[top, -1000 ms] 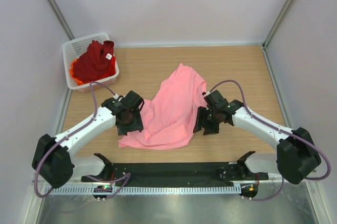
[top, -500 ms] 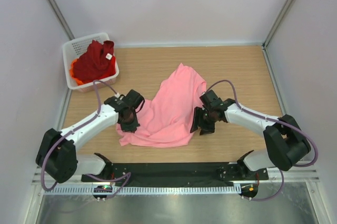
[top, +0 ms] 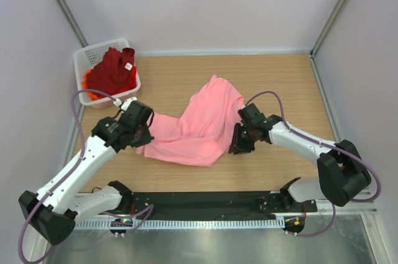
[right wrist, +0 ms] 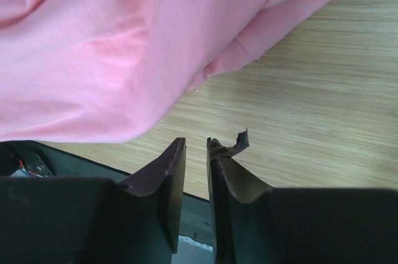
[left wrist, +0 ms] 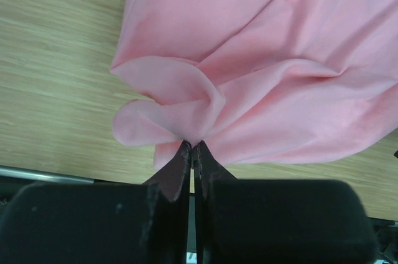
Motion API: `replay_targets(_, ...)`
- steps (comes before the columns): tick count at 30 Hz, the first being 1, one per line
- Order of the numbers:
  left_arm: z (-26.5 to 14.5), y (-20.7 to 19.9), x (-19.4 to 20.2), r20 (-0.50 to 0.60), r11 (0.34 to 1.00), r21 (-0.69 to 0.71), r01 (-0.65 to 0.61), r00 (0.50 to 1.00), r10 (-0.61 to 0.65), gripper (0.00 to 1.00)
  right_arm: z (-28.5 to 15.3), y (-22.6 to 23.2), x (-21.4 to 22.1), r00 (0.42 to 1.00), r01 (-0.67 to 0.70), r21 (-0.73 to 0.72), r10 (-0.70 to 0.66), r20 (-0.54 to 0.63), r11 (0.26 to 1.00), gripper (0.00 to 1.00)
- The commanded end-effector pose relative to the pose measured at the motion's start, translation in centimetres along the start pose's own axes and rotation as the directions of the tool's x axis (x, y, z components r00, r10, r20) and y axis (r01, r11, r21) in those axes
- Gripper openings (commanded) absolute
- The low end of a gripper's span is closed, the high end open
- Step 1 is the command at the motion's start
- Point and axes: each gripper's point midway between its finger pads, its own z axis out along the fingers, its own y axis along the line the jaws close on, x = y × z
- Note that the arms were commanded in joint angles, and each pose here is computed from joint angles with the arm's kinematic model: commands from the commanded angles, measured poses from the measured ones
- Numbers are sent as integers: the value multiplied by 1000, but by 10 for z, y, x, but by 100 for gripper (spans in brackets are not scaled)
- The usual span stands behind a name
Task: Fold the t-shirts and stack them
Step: Flatten the tshirt out
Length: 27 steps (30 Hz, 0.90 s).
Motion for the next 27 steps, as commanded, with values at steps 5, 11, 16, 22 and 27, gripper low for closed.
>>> replay_targets(5, -3, -8, -8, 12, 999, 15, 29, 1000, -29, 0, 3, 3, -19, 997, -8, -2, 8, 73, 1000, 17)
replay_targets(11, 1, -10, -2, -12, 999, 24, 26, 1000, -26, 0, 17, 6, -31, 997, 9, 11, -10, 80, 1000, 23)
replay_targets(16, 2, -8, 2, -23, 999, 25, 27, 999, -27, 0, 19, 6, -36, 995, 12, 21, -14, 94, 1000, 36)
replay_targets(22, 1, -7, 4, -25, 999, 31, 32, 999, -31, 0, 27, 11, -40, 996, -2, 4, 1, 84, 1000, 40)
replay_targets(27, 1, -7, 3, -22, 999, 28, 27, 999, -26, 0, 36, 8, -40, 998, -15, 24, 13, 67, 1000, 37)
